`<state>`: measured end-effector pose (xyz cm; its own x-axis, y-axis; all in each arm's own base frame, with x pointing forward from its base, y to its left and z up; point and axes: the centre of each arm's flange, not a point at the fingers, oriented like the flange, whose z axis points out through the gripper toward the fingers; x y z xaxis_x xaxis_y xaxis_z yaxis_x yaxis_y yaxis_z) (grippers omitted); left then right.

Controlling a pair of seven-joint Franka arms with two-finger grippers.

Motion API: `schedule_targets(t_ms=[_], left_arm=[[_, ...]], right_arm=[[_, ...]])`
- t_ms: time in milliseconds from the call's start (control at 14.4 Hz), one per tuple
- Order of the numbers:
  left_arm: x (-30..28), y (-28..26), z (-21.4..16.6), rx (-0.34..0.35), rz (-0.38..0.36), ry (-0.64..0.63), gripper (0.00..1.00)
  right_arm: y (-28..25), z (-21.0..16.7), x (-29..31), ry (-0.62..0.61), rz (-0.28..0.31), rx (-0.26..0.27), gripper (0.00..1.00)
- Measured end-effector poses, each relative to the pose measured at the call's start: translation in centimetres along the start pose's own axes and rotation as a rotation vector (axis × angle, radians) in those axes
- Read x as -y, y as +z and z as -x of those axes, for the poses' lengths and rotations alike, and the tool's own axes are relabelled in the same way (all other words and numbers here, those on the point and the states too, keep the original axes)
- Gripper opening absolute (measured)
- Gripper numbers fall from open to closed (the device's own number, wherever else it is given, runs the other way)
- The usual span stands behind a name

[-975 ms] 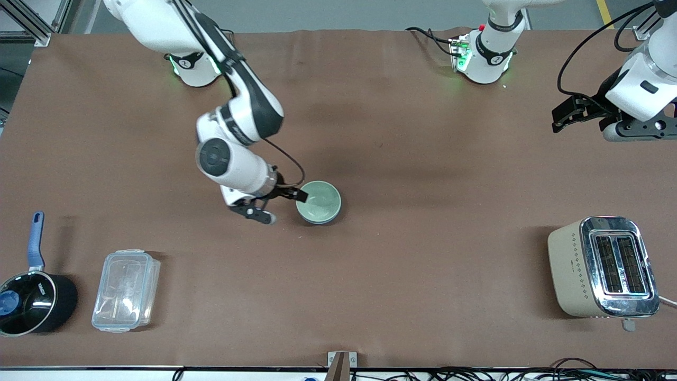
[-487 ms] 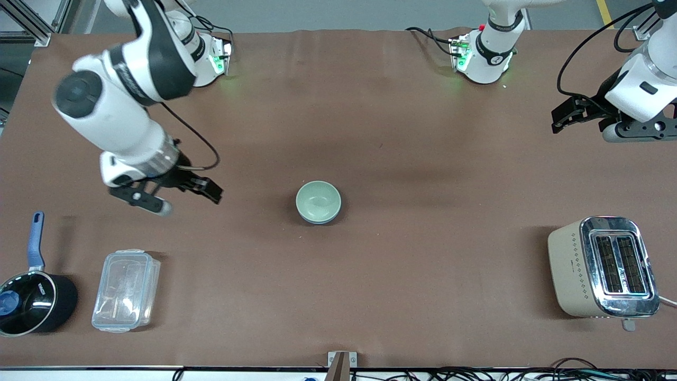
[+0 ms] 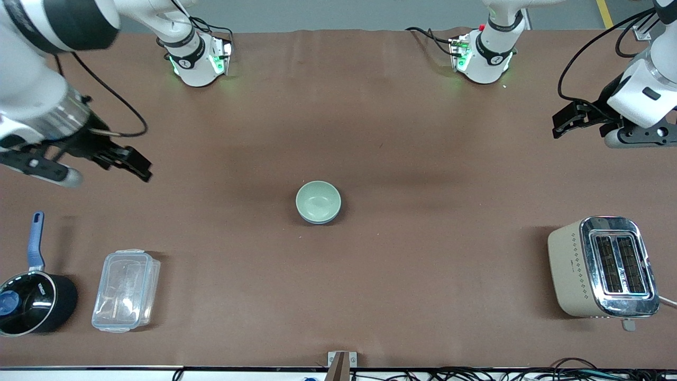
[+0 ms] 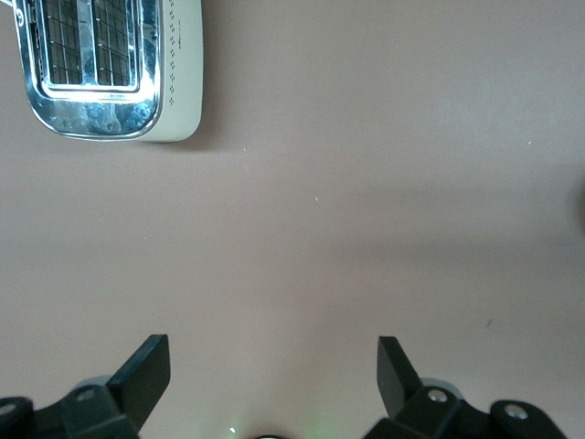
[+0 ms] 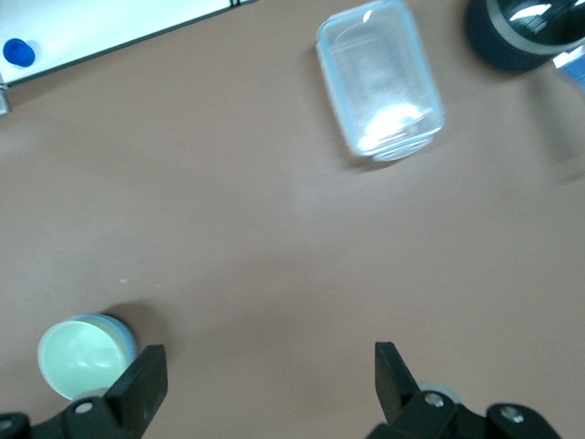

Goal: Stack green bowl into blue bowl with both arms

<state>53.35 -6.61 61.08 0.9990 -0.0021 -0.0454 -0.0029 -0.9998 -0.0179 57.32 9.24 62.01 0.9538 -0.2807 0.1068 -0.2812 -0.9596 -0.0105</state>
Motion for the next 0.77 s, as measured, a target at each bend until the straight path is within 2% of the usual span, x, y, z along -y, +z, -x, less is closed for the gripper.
schedule_targets(t_ms=[139,348,766], left_arm=[[-0.1,0.0,0.0,0.000,0.000,0.001,1.00],[-0.1,0.0,0.0,-0.001,0.000,0.001,1.00],[-0.1,0.0,0.0,-0.001,0.000,0.002,1.00]], right_arm=[[-2.0,-0.1,-2.7,-0.057,0.012,-0.004,1.00],[-2.8,-0.2,-6.6,-0.097,0.032,0.034,1.00],[-4.3,0.0,-7.4,-0.149,0.030,0.028,1.00]])
